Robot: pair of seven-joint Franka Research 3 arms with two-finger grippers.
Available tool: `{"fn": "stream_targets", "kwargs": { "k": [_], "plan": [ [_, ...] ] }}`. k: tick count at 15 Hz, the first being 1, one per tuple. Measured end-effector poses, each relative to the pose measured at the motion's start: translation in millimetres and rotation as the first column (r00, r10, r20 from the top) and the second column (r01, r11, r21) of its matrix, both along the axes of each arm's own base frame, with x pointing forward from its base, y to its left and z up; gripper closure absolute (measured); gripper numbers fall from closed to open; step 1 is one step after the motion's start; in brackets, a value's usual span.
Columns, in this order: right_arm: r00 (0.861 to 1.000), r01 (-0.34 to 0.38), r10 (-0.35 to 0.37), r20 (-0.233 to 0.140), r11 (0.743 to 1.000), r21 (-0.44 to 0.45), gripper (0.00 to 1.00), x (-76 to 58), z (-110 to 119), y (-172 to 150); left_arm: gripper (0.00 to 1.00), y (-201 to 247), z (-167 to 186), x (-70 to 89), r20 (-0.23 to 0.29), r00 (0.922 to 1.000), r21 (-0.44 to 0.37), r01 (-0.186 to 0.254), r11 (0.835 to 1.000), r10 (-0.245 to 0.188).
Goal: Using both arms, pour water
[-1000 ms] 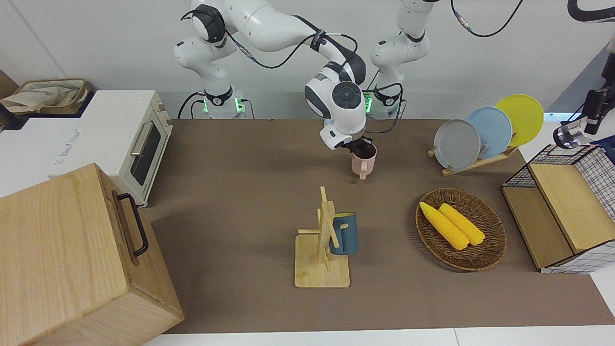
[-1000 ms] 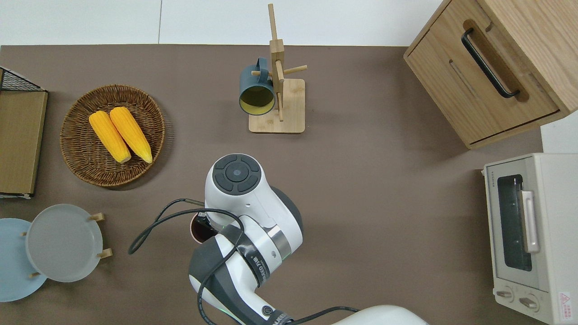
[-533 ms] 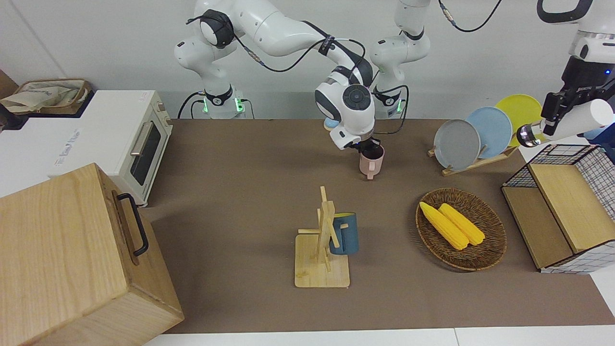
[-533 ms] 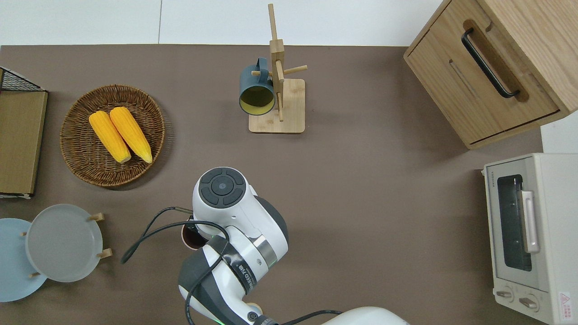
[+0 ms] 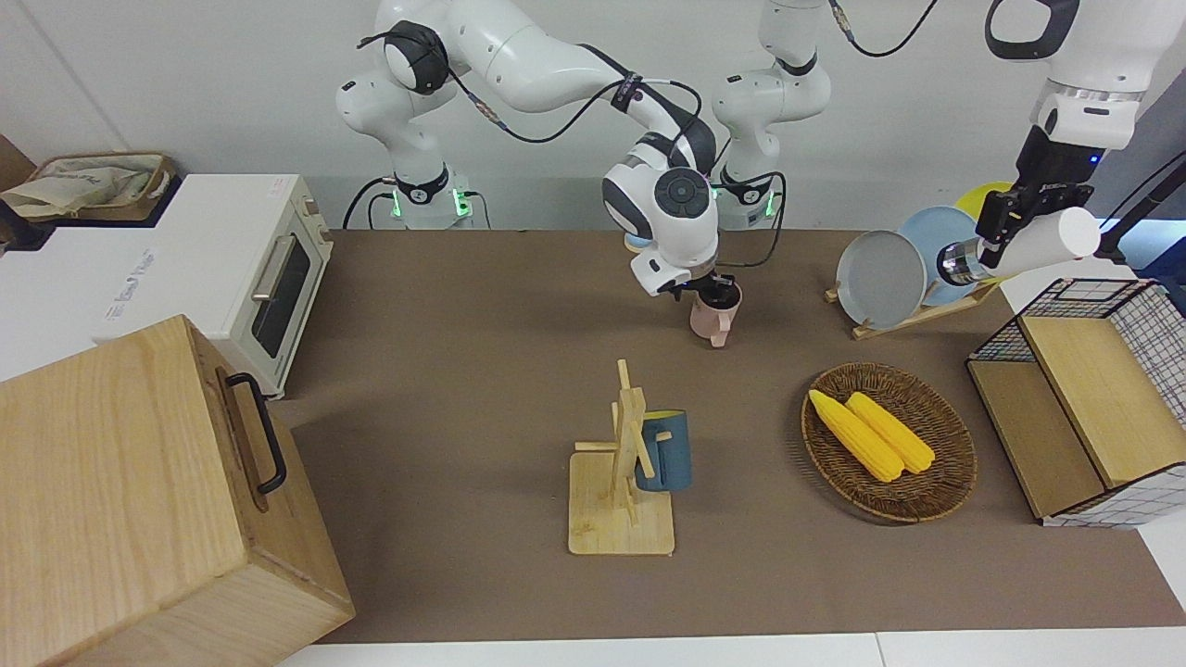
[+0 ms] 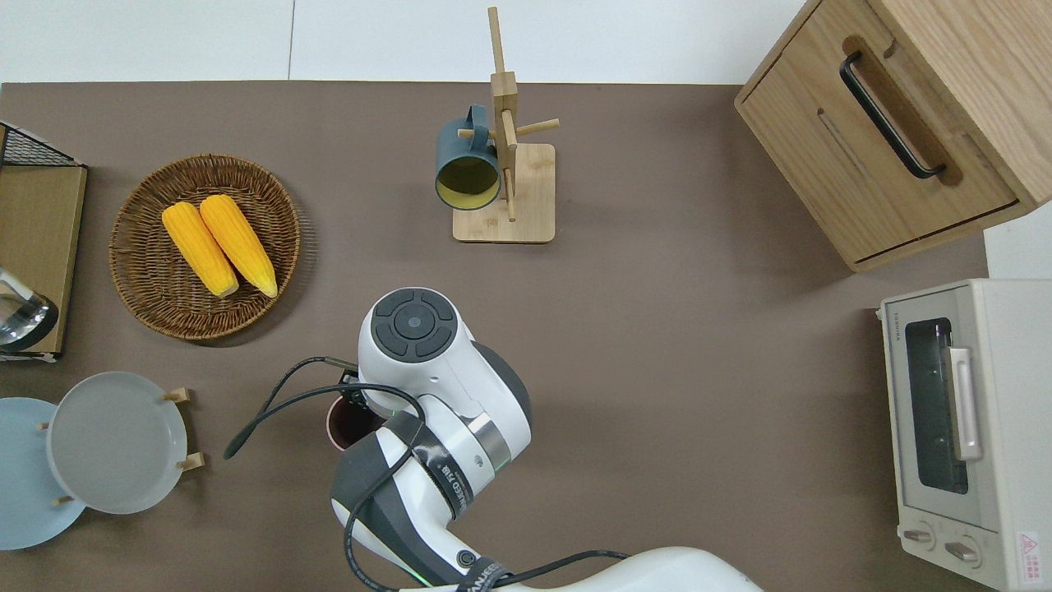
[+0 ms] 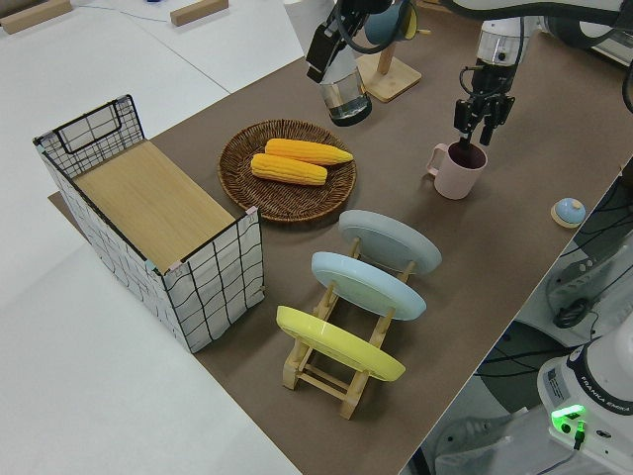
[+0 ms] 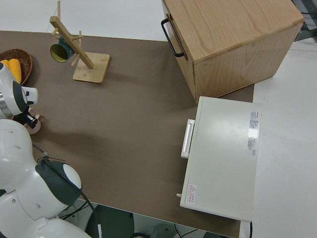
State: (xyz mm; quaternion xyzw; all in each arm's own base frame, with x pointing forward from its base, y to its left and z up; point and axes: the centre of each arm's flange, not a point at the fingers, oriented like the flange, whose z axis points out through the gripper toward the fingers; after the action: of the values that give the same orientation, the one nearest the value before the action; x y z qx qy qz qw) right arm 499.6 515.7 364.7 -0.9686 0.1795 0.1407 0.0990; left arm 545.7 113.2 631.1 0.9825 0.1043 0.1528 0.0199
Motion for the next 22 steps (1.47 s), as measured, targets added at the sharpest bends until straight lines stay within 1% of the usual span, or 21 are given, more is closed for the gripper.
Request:
{"fn": "stream_targets", "kwargs": {
  "k": [1, 2, 3, 4, 6, 8, 10, 11, 13, 15, 18, 20, 22],
  "plan": [
    [1.000, 0.002, -0.002, -0.006, 1.000, -0.003, 0.22, 4.0, 4.6, -3.8, 0.37, -5.3, -4.6, -0.9, -0.008, 1.0000, -0.004, 0.002, 1.000, -0.002],
    [1.000, 0.004, -0.004, -0.015, 1.000, -0.010, 0.14, 8.0, 9.0, -8.8, 0.37, -8.2, -9.6, -2.5, -0.014, 0.9999, -0.006, 0.003, 1.000, -0.003],
    [1.000, 0.009, -0.009, -0.021, 1.000, -0.014, 0.04, 13.4, 15.1, -15.7, 0.37, -9.3, -14.4, -4.8, -0.017, 0.9999, -0.007, 0.003, 1.000, -0.003],
    [1.000, 0.016, -0.016, -0.022, 1.000, -0.015, 0.00, 18.9, 23.7, -22.7, 0.37, -9.5, -18.8, -7.6, -0.021, 0.9998, -0.009, 0.002, 1.000, -0.002],
    [0.999, 0.031, -0.032, -0.016, 0.999, -0.017, 0.00, 30.8, 47.5, -42.9, 0.37, -10.9, -26.2, -14.5, -0.030, 0.9995, -0.012, 0.002, 1.000, -0.003],
    [1.000, 0.023, -0.023, 0.000, 0.999, -0.034, 0.01, 41.8, 69.3, -68.8, 0.37, -15.5, -31.8, -21.4, -0.041, 0.9991, -0.015, 0.008, 1.000, -0.009],
    [1.000, 0.011, -0.010, 0.029, 0.999, -0.044, 0.00, 57.7, 93.0, -103.5, 0.37, -26.5, -38.4, -28.7, -0.055, 0.9981, -0.017, 0.026, 1.000, -0.027],
    [0.999, -0.002, 0.004, 0.039, 0.999, -0.046, 0.00, 64.9, 103.7, -121.7, 0.37, -32.5, -41.9, -32.3, -0.063, 0.9974, -0.018, 0.035, 0.999, -0.036],
    [0.997, -0.051, 0.054, 0.063, 0.997, -0.059, 0.00, 78.5, 127.1, -165.2, 0.37, -45.4, -51.1, -42.7, -0.082, 0.9951, -0.019, 0.055, 0.998, -0.056],
    [0.992, -0.078, 0.085, 0.092, 0.994, -0.075, 0.00, 88.5, 147.4, -203.2, 0.37, -58.7, -59.5, -55.4, -0.099, 0.9921, -0.018, 0.075, 0.997, -0.077],
    [0.986, -0.116, 0.125, 0.111, 0.989, -0.087, 0.00, 100.5, 163.8, -251.1, 0.37, -83.6, -72.7, -73.4, -0.126, 0.9852, -0.010, 0.116, 0.993, -0.116],
    [0.979, -0.147, 0.159, 0.125, 0.984, -0.102, 0.00, 109.4, 168.8, -282.5, 0.37, -101.5, -81.4, -84.7, -0.142, 0.9789, -0.008, 0.147, 0.989, -0.147],
    [0.974, -0.173, 0.188, 0.128, 0.978, -0.120, 0.00, 114.9, 172.4, -308.4, 0.37, -117.8, -89.6, -95.3, -0.156, 0.9722, -0.013, 0.175, 0.985, -0.174]
  ]
}}
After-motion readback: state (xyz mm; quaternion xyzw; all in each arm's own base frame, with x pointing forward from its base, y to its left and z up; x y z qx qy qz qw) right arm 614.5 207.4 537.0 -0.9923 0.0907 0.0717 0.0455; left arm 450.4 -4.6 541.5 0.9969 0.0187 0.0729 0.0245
